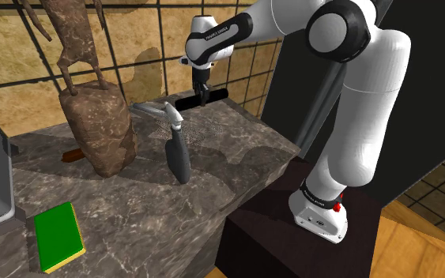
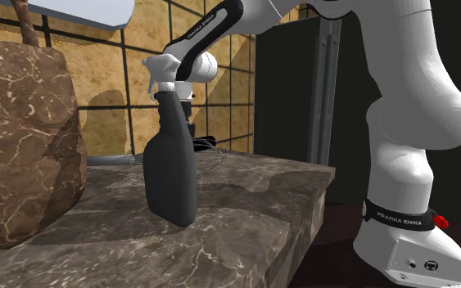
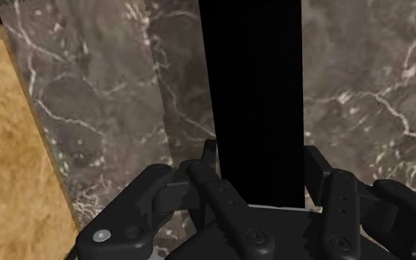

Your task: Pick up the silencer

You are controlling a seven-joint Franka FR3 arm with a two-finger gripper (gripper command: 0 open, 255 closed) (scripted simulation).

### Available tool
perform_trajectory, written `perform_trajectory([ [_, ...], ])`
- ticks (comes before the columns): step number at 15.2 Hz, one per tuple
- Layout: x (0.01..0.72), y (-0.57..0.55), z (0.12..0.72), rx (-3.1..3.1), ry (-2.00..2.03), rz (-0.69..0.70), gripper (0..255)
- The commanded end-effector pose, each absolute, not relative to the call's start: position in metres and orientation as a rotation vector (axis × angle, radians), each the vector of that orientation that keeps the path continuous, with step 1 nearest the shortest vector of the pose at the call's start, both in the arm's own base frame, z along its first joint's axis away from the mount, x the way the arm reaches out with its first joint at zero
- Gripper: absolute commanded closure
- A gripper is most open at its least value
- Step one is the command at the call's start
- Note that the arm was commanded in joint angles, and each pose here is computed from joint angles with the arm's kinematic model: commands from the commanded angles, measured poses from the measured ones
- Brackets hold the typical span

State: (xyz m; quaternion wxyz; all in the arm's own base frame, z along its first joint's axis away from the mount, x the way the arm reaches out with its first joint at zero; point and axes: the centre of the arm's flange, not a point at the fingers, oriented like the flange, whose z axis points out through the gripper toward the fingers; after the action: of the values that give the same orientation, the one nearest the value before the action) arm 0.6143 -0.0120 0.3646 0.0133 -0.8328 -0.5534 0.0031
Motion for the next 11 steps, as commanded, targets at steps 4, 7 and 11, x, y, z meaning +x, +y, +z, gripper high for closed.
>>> perform_trajectory([
  [4,0.615,-0.012,0.388,-2.595,-1.723,0.01,255],
  [7,0.615,-0.012,0.404,-2.595,-1.723,0.01,255],
  [11,0.615,-0.012,0.425,-2.595,-1.723,0.01,255],
])
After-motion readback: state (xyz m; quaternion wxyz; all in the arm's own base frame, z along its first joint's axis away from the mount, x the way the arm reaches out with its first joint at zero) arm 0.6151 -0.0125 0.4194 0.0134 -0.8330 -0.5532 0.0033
